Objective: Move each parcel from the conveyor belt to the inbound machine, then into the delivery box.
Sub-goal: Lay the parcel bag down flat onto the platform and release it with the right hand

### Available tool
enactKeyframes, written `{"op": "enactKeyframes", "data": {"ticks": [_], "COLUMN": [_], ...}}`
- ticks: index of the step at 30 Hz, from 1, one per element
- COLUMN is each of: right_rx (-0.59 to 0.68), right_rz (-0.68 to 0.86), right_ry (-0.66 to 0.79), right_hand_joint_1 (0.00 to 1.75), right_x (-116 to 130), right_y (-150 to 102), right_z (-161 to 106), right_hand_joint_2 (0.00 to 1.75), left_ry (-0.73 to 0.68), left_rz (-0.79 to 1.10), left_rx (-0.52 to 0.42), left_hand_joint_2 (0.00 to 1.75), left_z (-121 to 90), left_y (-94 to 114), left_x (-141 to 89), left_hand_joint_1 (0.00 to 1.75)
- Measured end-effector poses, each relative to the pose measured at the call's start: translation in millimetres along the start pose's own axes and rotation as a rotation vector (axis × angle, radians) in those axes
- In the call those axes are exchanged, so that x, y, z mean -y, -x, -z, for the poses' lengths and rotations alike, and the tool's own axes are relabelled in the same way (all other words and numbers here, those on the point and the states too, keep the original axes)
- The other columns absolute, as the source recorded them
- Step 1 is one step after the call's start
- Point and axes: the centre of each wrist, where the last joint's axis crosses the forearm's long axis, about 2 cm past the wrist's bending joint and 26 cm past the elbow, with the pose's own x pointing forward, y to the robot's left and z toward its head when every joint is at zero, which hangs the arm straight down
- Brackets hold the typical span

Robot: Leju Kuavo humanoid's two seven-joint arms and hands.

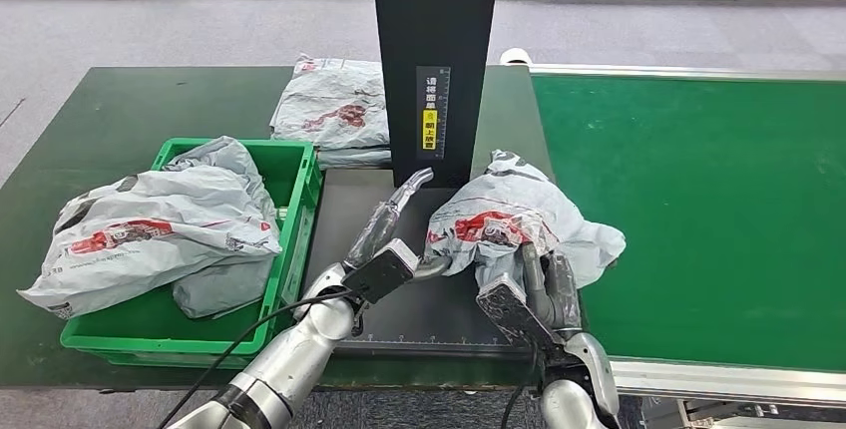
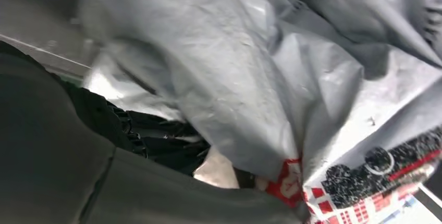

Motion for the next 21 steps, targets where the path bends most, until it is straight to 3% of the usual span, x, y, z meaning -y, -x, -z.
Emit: {"op": "enactKeyframes", "data": {"ticks": [7,16,21], "right_rx": [-0.193,-0.252,-0.201], "right_rz": [-0.211,-0.304,-0.390], "right_ry": [-0.230,-0.330,-0.427], "right_hand_joint_1": [0.00,0.00,0.00], "right_x": [-16.8,-24.7,-26.1], "right_y": [14.8,28.6,38.7], "right_z": [-9.8,-23.5,-29.0], "right_hand_joint_2": [0.00,0.00,0.00], "left_ry": [-0.124,-0.323,-0.468], "left_rz": [-0.165,-0.308,-0.383], "left_rx": [-0.052,-0.074,-0.034], "left_hand_joint_2": [1.75,1.75,1.75], "left_z": [5.3,2.7,-2.4], "left_y": [2.1,7.4,8.5], "left_x": [-12.9,-28.2,-42.5], "left_hand_joint_1": [0.00,0.00,0.00]}}
